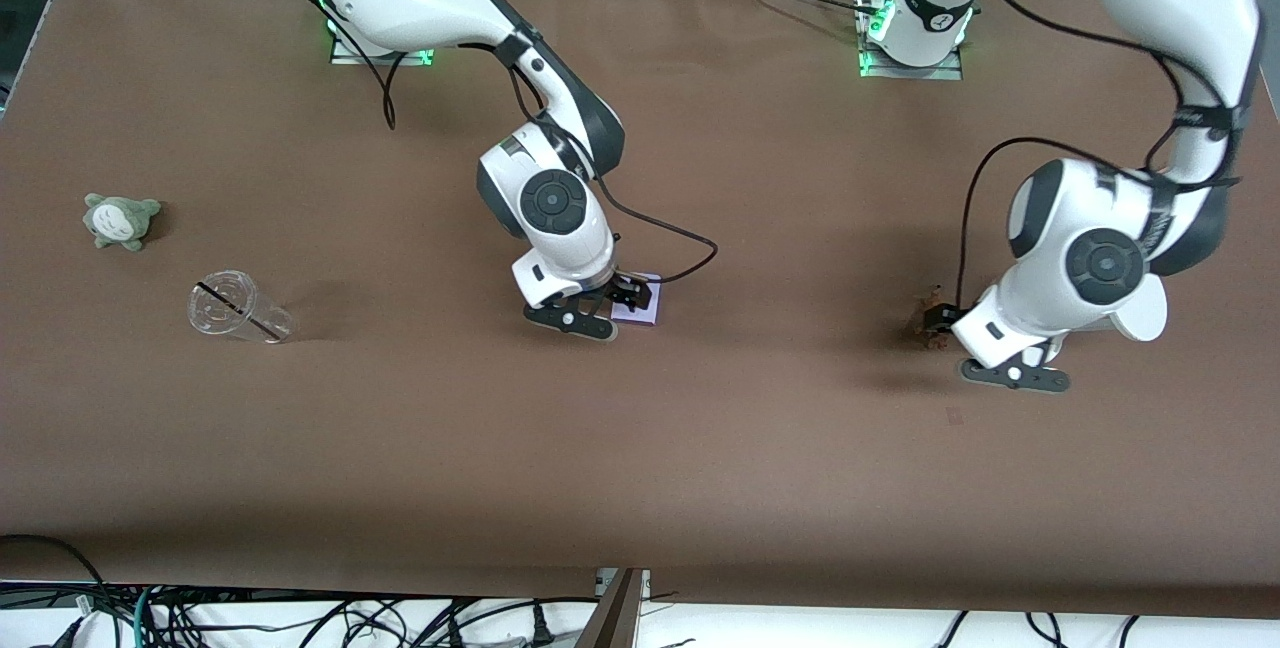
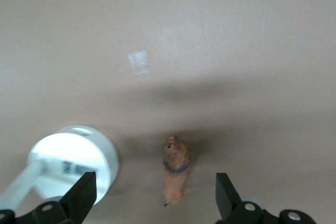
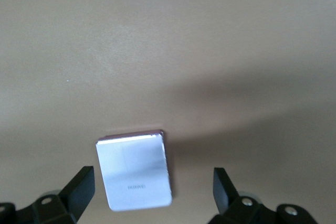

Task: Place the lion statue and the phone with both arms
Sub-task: 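Lower the lion beside the white lamp while the right gripper grasps the phone, then raise the left gripper back to rest while the right gripper lifts the phone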

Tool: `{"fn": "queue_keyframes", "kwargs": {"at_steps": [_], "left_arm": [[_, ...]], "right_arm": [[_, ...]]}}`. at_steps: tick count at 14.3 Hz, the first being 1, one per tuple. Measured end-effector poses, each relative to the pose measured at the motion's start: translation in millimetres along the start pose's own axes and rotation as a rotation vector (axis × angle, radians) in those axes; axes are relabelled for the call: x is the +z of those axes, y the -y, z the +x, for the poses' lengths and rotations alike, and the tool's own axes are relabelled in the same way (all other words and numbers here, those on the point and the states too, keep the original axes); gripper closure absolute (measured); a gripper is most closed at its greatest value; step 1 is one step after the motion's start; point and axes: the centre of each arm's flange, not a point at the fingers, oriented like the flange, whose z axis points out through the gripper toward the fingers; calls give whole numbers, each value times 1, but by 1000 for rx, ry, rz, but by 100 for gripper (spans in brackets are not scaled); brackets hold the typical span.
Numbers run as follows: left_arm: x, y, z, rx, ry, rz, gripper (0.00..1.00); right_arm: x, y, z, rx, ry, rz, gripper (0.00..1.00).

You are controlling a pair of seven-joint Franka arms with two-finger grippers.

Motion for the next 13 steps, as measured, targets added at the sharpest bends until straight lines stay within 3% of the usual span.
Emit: {"fn": "queue_keyframes", "kwargs": {"at_steps": [3, 5, 11, 13], "left_arm": [[-58, 13, 3, -26, 1, 21, 0], [-104, 21, 5, -45, -36, 27, 0], [-208, 38, -14, -108, 5, -44, 0], [-232, 43, -22, -127, -17, -78, 0]], "right_arm": [[19, 4, -1, -4, -15, 26, 0], [33, 8, -7, -13, -22, 39, 0], [77, 21, -22, -117, -80, 15, 0], [85, 20, -21, -137, -82, 9, 0]]}}
